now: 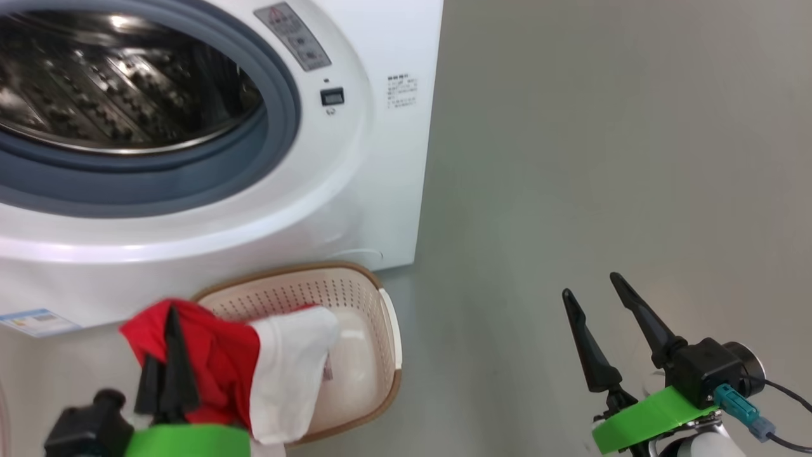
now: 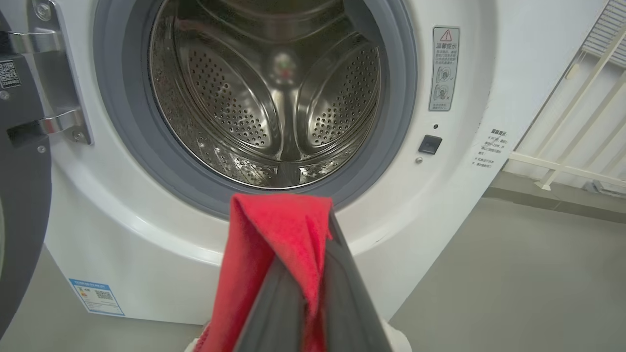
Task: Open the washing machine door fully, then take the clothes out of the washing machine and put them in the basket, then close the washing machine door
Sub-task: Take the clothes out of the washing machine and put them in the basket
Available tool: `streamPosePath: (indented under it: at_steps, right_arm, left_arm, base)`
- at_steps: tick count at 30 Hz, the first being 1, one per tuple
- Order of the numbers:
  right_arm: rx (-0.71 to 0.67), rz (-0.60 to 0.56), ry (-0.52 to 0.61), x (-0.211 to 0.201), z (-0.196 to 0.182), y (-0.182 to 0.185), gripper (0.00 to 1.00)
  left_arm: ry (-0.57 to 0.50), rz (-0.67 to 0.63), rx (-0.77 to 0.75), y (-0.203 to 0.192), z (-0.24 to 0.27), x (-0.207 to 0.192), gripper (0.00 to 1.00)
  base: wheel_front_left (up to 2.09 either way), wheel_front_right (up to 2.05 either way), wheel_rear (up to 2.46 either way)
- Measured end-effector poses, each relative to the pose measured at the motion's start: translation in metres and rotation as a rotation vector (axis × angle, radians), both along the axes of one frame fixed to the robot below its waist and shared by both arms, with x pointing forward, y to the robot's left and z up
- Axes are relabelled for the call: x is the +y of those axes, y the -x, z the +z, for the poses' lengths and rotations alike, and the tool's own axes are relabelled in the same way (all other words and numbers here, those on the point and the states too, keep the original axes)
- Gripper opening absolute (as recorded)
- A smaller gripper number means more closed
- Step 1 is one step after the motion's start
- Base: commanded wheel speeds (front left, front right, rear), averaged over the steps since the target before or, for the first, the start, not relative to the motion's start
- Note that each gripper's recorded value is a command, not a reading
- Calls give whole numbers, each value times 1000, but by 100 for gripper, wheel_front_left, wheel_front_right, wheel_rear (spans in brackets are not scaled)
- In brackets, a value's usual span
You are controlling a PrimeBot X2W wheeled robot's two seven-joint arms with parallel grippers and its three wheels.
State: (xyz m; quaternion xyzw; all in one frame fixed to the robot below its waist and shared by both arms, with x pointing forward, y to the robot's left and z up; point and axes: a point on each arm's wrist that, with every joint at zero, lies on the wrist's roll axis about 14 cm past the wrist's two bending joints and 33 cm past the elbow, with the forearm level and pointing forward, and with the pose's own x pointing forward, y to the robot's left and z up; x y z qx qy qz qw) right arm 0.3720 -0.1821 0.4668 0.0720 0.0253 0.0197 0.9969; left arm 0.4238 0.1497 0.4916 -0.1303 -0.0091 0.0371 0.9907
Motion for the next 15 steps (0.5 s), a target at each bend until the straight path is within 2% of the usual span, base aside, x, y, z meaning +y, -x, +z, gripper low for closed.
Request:
streamPosePath:
  at_steps: [7,15]
  right_arm:
    - [15,-8,2,-5,-8,-20,100]
    - [50,-20,-25,-8,-28,-43,100]
  left_arm:
    - [26,-22,-8,-35,-12,-7,0]
    - [30,-73,145,-59,-81,-22,0]
  base:
    - [0,0,0]
    - [0,0,0]
